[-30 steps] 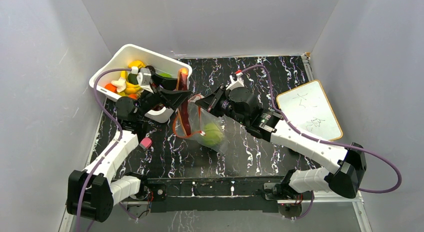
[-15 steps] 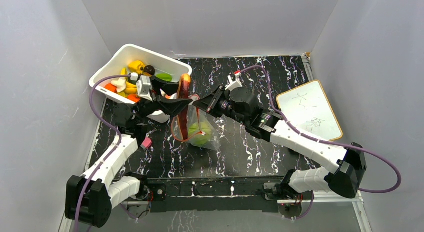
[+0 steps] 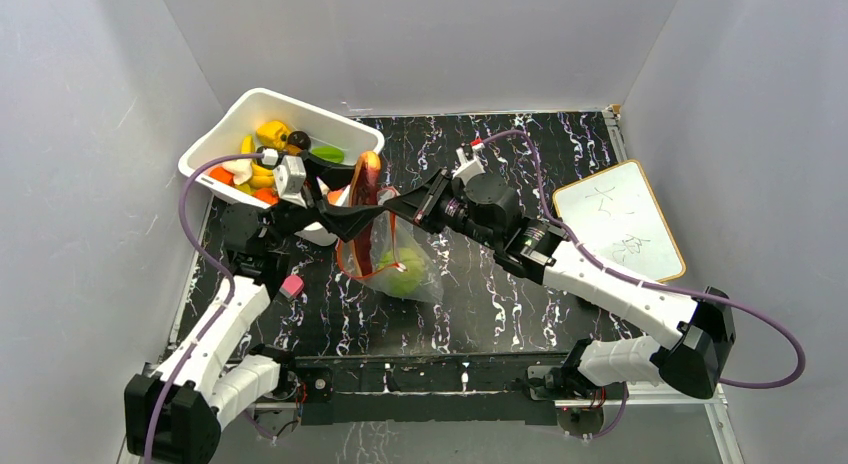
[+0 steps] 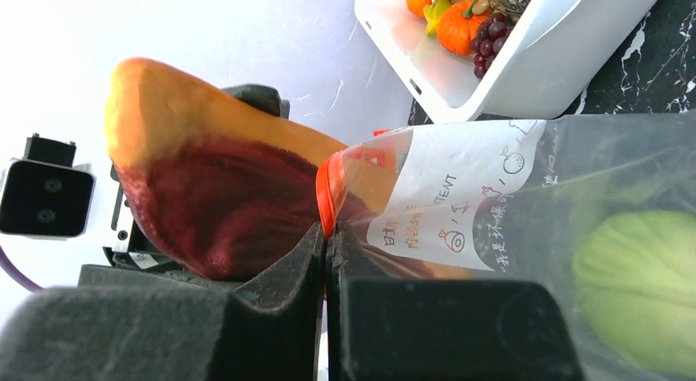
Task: Place the food in the zip-top bag and seal the zipper
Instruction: Place the fake food in the zipper food storage bag.
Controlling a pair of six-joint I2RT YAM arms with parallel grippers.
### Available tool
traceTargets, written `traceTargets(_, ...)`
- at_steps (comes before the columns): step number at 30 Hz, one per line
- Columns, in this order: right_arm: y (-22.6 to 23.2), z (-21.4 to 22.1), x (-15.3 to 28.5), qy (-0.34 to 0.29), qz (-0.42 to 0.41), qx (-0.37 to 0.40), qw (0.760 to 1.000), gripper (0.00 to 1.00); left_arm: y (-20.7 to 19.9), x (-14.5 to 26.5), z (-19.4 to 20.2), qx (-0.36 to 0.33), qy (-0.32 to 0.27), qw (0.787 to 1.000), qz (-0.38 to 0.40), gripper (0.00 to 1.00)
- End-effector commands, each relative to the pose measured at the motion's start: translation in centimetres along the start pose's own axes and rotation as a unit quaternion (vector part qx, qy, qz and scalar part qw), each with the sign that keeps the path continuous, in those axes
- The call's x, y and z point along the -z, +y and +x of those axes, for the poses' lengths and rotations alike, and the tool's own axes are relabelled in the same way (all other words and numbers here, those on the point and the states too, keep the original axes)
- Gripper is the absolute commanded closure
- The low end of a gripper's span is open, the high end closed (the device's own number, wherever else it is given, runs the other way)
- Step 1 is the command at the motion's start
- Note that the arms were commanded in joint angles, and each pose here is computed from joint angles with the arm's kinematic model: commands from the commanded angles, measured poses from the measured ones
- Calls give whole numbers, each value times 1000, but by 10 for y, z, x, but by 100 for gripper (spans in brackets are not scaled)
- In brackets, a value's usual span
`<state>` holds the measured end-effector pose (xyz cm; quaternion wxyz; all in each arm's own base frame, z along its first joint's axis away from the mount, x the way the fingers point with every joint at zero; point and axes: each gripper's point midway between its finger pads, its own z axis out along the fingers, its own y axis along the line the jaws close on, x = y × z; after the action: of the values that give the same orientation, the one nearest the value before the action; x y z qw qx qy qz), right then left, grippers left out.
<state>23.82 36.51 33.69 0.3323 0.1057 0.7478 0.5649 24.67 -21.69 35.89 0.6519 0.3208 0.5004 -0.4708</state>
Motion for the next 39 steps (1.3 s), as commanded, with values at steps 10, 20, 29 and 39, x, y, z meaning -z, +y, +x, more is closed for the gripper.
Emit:
traceTargets(10, 52, -23, 16, -24, -90, -3, 996, 100, -19, 14, 1, -39, 57, 998, 5, 16)
traceTargets(20, 50, -27, 17, -29, -88, 7, 996, 100, -18, 19, 2, -17, 74, 997, -18, 2)
traceTargets(29, 39, -43, 20, -48, -71, 23, 996, 100, 4, 29, -1, 42, 147, 980, -127, 9)
traceTargets(39, 38, -59, 26, -73, -63, 39, 995, 100, 14, 51, 20, 155, 180, 944, -230, 27)
